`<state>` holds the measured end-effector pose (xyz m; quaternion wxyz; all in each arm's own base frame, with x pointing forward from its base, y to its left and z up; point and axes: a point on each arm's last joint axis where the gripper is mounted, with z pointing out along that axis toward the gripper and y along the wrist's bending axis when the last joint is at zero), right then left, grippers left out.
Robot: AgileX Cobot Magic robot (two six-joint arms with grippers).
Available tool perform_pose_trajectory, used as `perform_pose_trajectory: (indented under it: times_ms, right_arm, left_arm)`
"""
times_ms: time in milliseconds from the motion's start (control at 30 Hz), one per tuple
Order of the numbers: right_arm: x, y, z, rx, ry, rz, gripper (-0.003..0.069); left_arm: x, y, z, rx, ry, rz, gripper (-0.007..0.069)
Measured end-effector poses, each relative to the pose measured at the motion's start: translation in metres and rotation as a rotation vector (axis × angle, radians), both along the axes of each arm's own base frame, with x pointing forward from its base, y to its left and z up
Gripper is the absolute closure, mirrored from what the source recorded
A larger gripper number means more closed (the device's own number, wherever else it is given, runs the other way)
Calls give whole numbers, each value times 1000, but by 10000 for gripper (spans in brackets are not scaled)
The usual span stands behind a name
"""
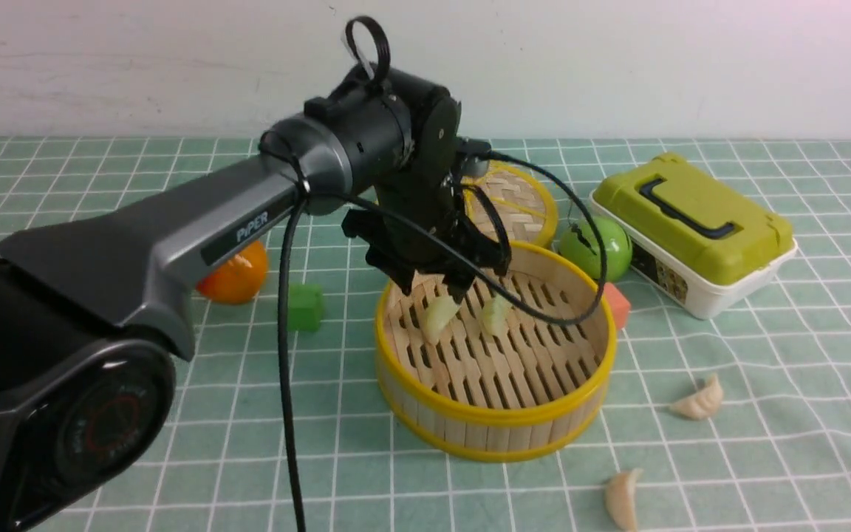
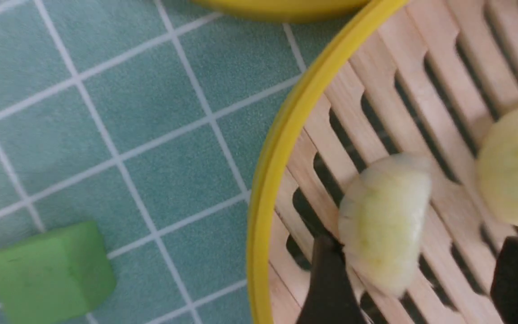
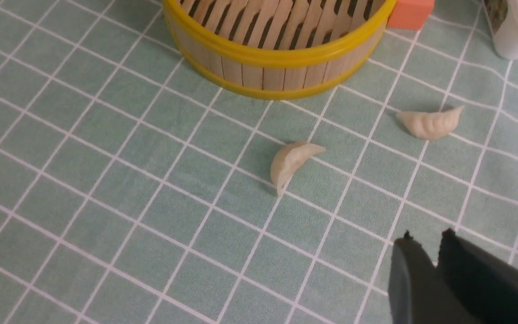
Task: Put the dumplings into the steamer on the table with the blue tablecloth.
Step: 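Place the dumpling into the bamboo steamer basket with the left gripper, then reach for and grasp a dumpling lying on the table beside the steamer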
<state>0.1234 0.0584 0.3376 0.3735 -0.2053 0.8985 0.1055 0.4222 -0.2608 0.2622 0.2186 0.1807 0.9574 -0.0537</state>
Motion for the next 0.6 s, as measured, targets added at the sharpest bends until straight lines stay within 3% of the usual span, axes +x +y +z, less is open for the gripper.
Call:
perform_pose_trajectory:
  times_ms: [133, 267, 300, 433, 600]
  right_arm:
    - [18, 6, 2, -17, 77, -38, 551]
    - [40, 15, -2, -36, 173, -68, 533]
    - [41, 15, -3, -36, 179, -69, 533]
    - [70, 32, -29, -26, 336, -88, 463]
    - [100, 49, -64, 5, 460, -110, 313]
  left_arm:
    - [-17, 11, 67, -29, -87, -36, 168]
    - [-47, 30, 132, -85, -196, -49, 220]
    - [-47, 30, 132, -84, -194, -50, 224]
    - [-97, 62, 189, -136, -284, -49, 380]
    - [-154, 97, 197, -126, -256, -48, 573]
